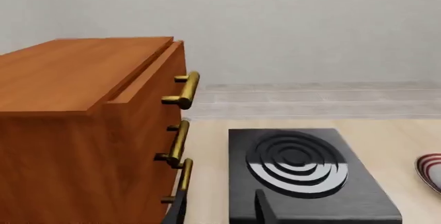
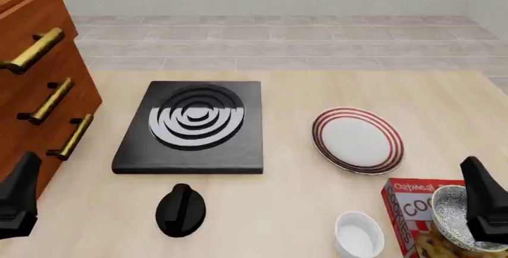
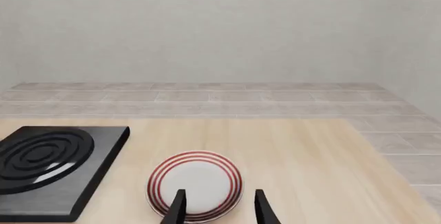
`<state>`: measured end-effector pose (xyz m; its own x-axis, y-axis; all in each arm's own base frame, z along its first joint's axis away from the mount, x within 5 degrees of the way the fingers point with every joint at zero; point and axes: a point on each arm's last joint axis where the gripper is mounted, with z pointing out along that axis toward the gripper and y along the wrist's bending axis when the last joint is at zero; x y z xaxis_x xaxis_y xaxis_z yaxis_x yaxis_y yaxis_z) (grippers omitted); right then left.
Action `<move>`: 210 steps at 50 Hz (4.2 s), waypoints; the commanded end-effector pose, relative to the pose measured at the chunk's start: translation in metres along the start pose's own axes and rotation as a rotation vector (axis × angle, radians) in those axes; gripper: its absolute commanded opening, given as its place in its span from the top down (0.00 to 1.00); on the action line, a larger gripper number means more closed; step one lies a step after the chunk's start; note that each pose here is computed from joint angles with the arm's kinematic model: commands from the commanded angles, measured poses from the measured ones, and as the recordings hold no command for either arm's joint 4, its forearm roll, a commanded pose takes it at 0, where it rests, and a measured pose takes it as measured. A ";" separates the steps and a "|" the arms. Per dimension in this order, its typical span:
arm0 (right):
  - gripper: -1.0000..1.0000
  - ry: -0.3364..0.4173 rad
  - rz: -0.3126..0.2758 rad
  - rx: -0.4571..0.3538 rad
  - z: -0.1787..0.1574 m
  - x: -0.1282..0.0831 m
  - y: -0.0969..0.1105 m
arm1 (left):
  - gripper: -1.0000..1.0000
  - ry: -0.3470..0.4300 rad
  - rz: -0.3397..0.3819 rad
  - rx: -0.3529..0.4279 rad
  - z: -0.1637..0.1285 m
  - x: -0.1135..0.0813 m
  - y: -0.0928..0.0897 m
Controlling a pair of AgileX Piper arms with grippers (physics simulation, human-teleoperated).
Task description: Pick the akita bowl on the cookies box and place it on the plate.
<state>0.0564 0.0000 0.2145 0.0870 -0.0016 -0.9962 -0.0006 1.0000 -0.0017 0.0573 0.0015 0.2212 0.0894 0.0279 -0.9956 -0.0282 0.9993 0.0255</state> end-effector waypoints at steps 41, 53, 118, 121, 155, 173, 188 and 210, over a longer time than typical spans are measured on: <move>0.00 0.097 0.000 0.050 0.000 -0.140 -0.002 | 0.00 0.004 -0.028 0.026 -0.001 0.007 -0.002; 0.00 0.274 0.026 0.123 0.000 -0.160 -0.005 | 0.00 0.004 -0.028 0.026 -0.001 0.007 -0.002; 0.00 0.588 0.037 0.320 0.004 -0.072 -0.019 | 0.00 0.004 -0.028 0.026 -0.001 0.007 -0.002; 0.00 0.597 0.044 0.326 0.005 -0.067 -0.020 | 0.00 0.004 -0.028 0.026 -0.001 0.007 -0.002; 0.00 0.650 0.108 0.354 0.007 -0.028 -0.022 | 0.00 0.004 -0.028 0.026 -0.001 0.007 -0.002; 0.00 0.670 0.122 0.359 0.010 -0.012 -0.024 | 0.00 0.004 -0.028 0.026 -0.001 0.007 -0.002; 0.00 0.690 0.137 0.366 0.017 0.001 -0.028 | 0.00 0.004 -0.028 0.026 -0.001 0.007 -0.002; 0.00 0.730 0.154 0.365 0.028 0.023 -0.031 | 0.00 0.004 -0.028 0.026 -0.001 0.007 -0.002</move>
<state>0.0823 -0.0302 0.2029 -0.5448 0.2549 -0.7989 0.3730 0.9269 0.0414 0.0566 0.0000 0.2144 0.0858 0.0000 -0.9963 0.0000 1.0000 0.0000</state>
